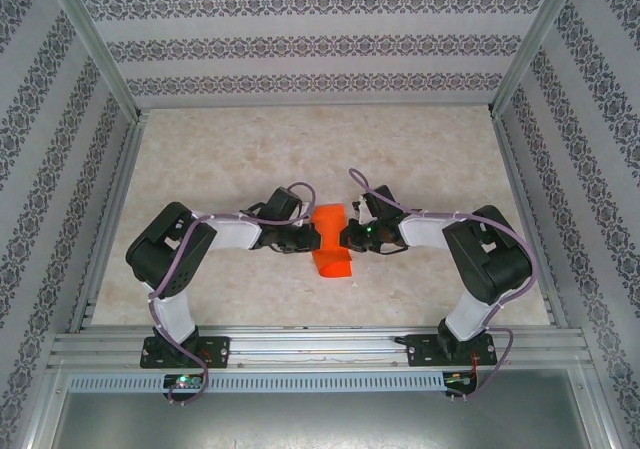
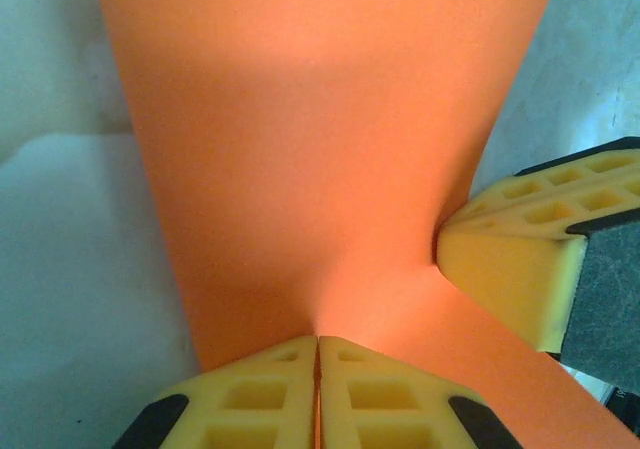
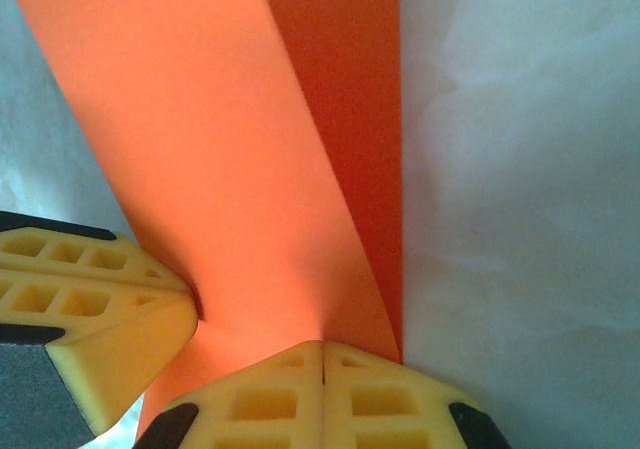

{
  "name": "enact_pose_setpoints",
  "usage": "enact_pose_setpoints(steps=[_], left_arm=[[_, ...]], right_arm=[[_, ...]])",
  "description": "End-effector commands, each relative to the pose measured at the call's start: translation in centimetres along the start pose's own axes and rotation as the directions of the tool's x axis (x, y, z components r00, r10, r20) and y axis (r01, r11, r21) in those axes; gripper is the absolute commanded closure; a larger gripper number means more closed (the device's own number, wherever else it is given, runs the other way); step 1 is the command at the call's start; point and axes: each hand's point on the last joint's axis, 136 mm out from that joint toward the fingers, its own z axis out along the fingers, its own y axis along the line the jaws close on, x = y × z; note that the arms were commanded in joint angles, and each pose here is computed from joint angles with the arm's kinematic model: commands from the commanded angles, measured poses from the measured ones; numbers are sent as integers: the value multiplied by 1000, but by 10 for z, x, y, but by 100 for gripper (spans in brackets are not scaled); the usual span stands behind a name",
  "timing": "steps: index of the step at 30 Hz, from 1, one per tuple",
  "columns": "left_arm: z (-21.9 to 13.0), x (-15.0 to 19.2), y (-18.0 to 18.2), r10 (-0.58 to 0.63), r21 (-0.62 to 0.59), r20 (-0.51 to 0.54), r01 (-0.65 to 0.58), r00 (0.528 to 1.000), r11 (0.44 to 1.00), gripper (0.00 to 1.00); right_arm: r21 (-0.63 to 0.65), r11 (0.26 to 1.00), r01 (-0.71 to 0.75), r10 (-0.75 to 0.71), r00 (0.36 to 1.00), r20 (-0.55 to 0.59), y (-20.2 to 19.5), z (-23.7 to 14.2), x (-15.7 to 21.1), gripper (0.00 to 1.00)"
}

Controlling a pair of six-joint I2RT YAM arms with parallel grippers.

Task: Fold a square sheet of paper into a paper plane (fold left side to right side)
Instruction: First fold the square sheet of paper in half at the center of the table.

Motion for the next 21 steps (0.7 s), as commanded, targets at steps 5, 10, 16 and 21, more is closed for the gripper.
enact_pose_setpoints(steps=[5,10,16,21], left_arm=[[-15,10,40,-78,-80,11,78,997,994,90],[-33,2,38,-73,-62,53,76,996,995,90],[-50,-11,9,-36,23,109,33,993,999,91],[-49,-17,-18,-21,120,125,6,992,993,91]], right_arm=[[242,968,-63,84,993,-79,-63,7,34,100],[232,971,-62,82,994,-78,-60,7,33,100],[228,972,-54,72,995,-72,-56,7,31,100],[232,971,-53,73,994,-77,-56,9,33,100]])
